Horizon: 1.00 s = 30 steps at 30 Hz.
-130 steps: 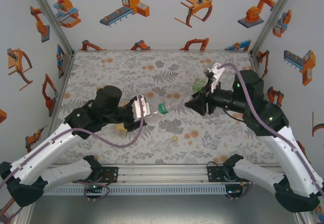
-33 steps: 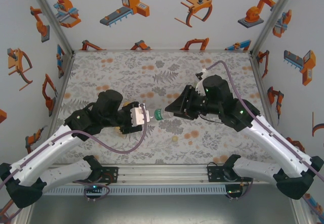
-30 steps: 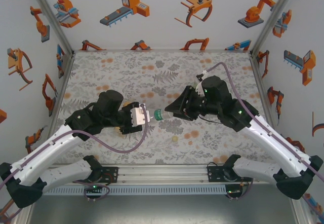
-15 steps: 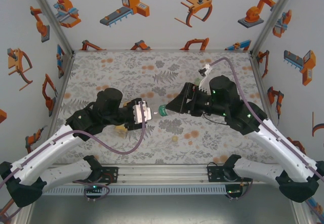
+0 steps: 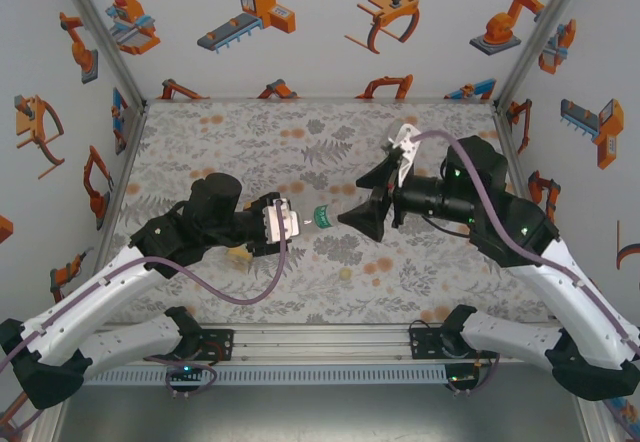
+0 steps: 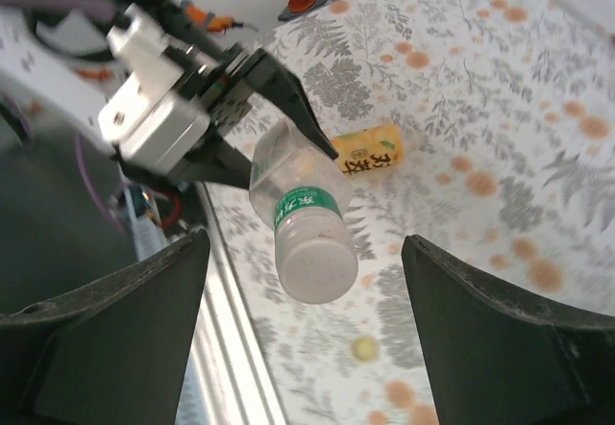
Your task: Screw on the bottle caps
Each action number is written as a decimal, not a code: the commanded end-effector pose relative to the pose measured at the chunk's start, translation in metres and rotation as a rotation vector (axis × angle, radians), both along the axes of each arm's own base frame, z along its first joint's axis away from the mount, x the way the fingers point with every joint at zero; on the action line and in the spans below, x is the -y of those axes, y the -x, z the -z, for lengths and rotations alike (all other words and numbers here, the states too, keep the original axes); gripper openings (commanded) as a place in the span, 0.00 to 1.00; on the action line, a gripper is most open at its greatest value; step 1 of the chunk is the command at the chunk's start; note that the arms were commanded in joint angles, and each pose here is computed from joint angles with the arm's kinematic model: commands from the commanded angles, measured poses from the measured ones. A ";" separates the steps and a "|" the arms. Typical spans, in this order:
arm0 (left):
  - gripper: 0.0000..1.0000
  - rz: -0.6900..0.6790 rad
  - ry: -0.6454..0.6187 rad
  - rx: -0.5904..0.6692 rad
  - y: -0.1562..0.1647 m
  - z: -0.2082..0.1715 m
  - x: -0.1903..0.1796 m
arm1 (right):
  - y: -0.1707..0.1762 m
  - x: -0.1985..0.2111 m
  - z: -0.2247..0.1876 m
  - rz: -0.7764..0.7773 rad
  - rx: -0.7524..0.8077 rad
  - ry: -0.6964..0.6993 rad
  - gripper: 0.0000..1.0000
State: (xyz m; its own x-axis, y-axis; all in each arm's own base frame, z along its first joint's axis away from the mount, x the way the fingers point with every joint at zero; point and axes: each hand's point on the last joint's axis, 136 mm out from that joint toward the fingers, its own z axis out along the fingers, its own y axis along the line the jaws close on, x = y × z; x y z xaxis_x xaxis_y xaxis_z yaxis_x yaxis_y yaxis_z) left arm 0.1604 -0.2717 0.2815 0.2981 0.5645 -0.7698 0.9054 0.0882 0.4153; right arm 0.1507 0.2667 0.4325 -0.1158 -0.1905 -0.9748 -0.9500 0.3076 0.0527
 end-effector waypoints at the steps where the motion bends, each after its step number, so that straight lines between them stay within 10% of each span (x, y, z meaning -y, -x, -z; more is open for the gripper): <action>1: 0.00 0.023 0.040 0.004 0.005 -0.011 0.003 | 0.030 -0.004 0.011 -0.240 0.258 0.095 0.72; 30: 0.00 0.022 0.038 0.002 0.007 -0.010 0.001 | 0.014 -0.020 0.038 -0.260 0.294 0.143 0.54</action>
